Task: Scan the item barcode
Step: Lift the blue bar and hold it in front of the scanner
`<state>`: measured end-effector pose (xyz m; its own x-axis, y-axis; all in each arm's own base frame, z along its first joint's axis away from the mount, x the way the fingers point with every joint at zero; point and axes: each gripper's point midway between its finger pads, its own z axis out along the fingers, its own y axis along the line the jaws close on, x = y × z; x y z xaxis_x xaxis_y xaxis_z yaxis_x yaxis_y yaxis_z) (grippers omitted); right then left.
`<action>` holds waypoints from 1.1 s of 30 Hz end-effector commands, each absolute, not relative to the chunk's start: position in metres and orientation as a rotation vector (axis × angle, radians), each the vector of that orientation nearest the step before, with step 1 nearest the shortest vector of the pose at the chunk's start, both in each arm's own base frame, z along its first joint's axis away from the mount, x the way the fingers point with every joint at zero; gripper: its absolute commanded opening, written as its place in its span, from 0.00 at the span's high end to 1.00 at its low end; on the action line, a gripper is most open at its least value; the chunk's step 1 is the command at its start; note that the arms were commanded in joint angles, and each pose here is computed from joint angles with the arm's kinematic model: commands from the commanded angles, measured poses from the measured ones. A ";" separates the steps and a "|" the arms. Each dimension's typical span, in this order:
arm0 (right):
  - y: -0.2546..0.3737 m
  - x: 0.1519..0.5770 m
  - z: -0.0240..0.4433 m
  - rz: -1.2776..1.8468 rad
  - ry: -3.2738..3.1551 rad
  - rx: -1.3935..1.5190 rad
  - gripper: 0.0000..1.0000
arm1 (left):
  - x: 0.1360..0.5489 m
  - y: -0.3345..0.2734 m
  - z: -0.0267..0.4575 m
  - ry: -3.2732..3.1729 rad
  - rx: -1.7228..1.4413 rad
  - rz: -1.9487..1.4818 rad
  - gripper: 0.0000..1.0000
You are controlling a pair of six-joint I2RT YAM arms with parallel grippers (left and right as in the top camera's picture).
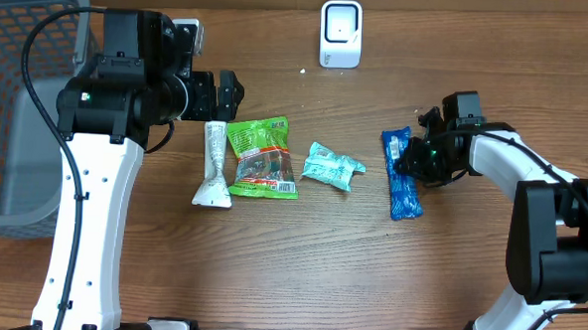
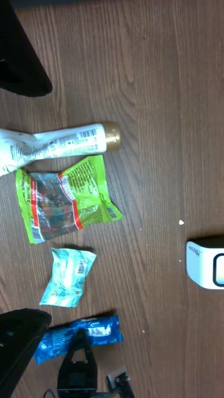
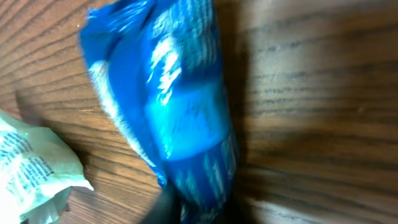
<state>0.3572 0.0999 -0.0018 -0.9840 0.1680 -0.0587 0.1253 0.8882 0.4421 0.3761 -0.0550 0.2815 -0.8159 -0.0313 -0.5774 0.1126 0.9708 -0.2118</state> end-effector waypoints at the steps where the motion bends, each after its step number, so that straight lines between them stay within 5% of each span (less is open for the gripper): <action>1: 0.078 0.308 -0.057 0.479 3.162 0.441 0.96 | 0.378 -0.059 0.286 2.491 0.091 -0.328 0.00; 8: 0.084 0.339 -0.013 0.533 3.050 0.403 0.96 | 0.378 -0.059 0.286 2.491 0.091 -0.328 0.00; 24: 0.066 0.458 0.247 0.065 2.535 0.261 0.97 | 0.378 -0.059 0.286 2.491 0.091 -0.328 0.00; 33: 0.085 0.516 0.291 -0.197 2.251 0.190 0.97 | 0.378 -0.059 0.286 2.491 0.091 -0.328 0.00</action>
